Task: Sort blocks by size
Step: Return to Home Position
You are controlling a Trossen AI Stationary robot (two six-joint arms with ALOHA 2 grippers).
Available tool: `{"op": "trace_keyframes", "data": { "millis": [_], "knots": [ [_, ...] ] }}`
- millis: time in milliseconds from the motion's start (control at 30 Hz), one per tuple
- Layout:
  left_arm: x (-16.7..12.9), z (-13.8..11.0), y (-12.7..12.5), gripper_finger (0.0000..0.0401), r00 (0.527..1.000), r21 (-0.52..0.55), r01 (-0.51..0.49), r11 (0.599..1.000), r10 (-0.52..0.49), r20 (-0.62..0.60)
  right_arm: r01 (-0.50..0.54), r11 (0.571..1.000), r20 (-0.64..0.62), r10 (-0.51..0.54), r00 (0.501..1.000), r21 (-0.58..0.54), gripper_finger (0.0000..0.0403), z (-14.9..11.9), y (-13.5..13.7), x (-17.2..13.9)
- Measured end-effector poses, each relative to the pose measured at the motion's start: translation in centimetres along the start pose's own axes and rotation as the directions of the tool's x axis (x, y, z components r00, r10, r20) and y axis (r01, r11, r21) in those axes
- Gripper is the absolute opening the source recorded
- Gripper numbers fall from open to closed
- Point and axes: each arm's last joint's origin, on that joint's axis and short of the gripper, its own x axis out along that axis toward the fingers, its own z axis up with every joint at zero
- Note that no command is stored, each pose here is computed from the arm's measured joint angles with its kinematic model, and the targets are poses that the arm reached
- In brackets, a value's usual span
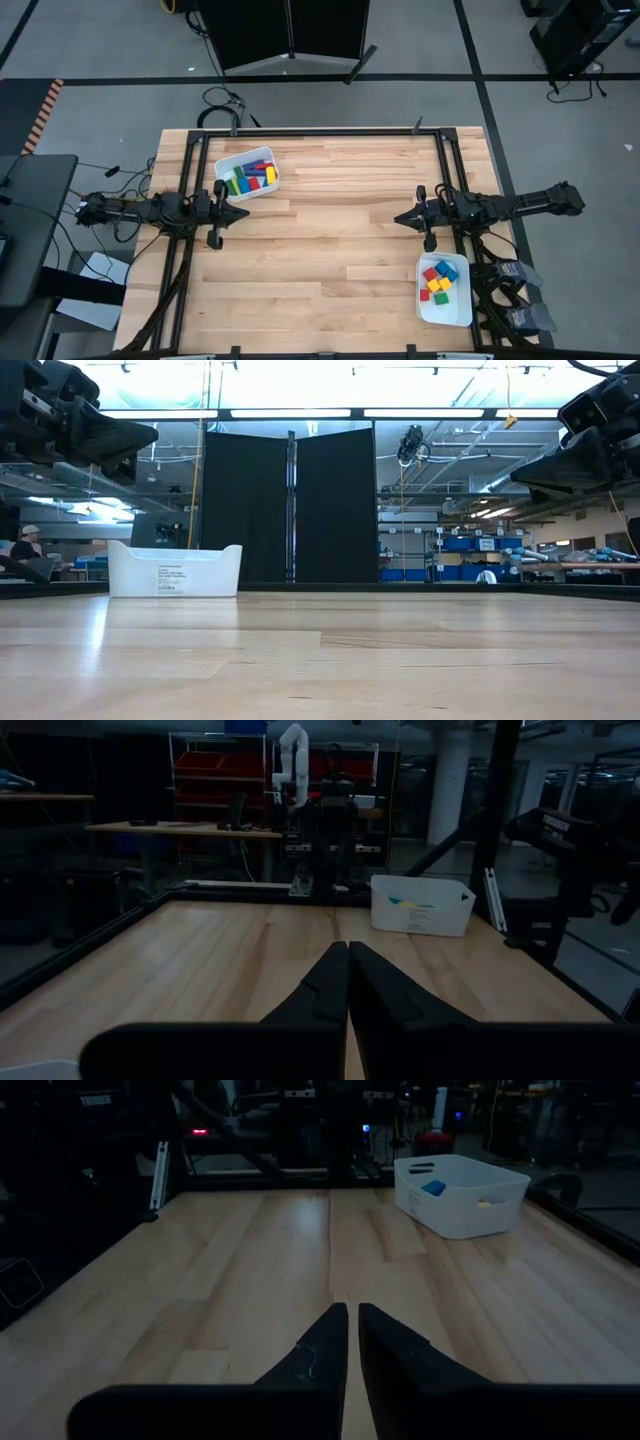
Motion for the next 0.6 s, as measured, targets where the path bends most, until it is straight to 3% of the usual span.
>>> {"op": "trace_keyframes", "data": {
  "millis": [600],
  "knots": [
    [0.0, 0.0, 0.0, 0.0017, 1.0, 0.0, 0.0, 1.0, 0.0, 0.0, 0.0, 1.0, 0.0, 0.0, 1.0, 0.0, 0.0041, 0.0, 0.0, 0.0]
  ]
}}
